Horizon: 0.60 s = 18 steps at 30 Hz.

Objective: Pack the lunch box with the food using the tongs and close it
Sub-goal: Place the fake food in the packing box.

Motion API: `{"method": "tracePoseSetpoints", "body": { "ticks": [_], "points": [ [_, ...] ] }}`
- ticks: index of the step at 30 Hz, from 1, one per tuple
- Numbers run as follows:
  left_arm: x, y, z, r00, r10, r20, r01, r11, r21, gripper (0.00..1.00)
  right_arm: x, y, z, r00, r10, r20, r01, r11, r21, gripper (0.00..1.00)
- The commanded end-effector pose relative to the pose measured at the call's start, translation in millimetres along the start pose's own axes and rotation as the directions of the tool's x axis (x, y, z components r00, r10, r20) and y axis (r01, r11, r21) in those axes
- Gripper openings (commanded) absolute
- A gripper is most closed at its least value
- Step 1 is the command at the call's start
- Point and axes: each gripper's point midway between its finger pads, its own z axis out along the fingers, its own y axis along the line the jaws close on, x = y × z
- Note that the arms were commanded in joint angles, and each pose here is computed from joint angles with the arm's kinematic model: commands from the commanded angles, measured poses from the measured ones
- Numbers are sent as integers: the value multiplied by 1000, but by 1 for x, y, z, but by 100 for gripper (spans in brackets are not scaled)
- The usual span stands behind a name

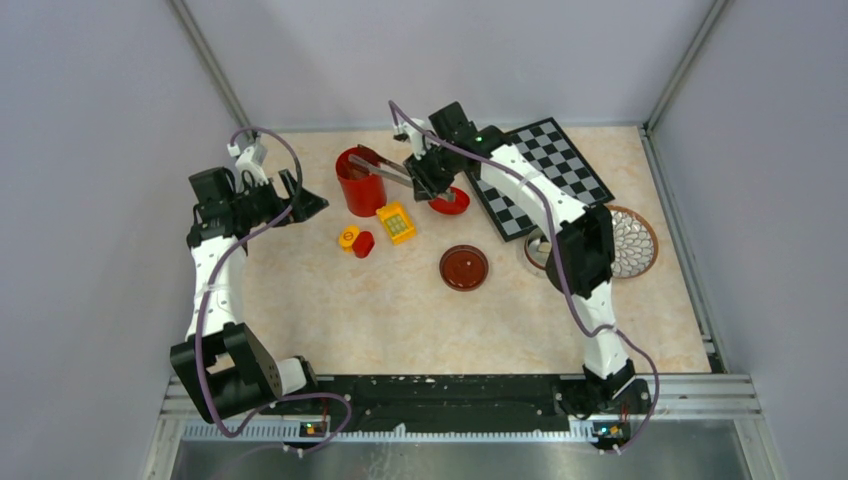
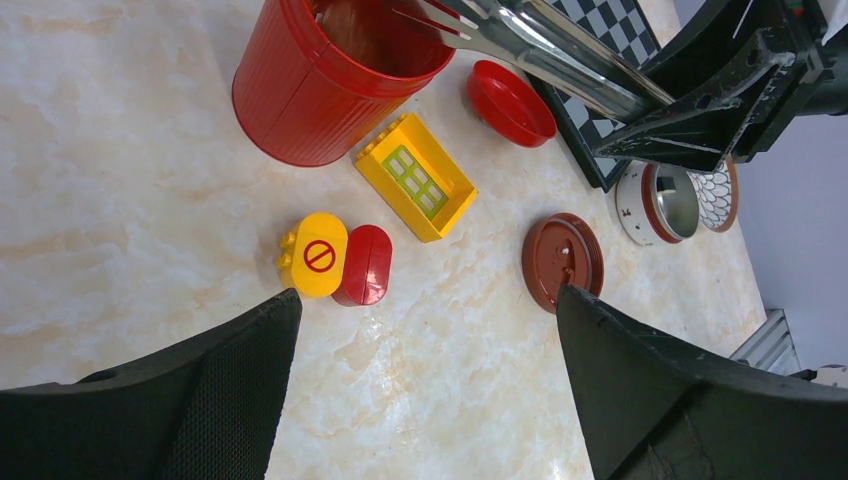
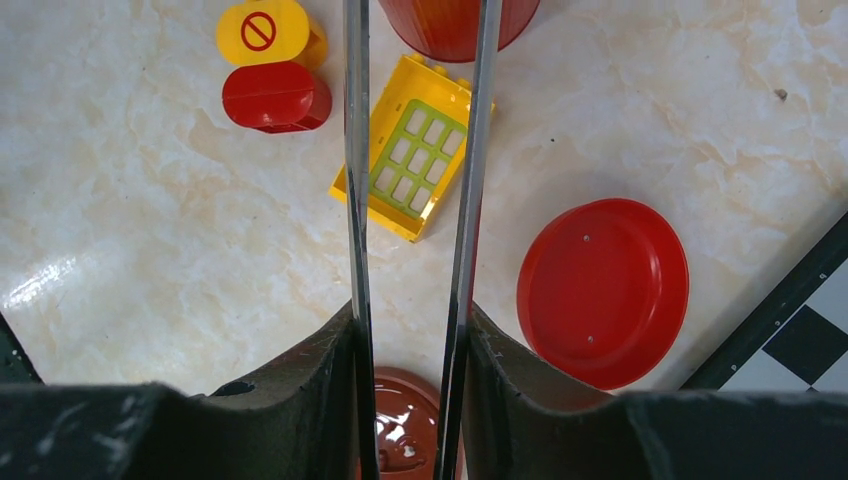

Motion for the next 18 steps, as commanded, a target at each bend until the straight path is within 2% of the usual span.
{"method": "tracePoseSetpoints", "body": {
  "ticks": [1, 10, 18],
  "points": [
    [-5, -5, -6, 999, 41, 29, -41, 999, 5, 99, -41, 13, -40, 990, -59, 124, 57, 998, 20, 37],
    [-5, -5, -6, 999, 44, 29, -44, 999, 3, 99, -58, 16, -67, 981, -84, 173, 78, 996, 44, 36],
    [-5, -5, -6, 998, 47, 28, -47, 999, 3, 99, -57, -1, -131, 972, -48, 232, 30, 997, 78, 36]
  ]
}}
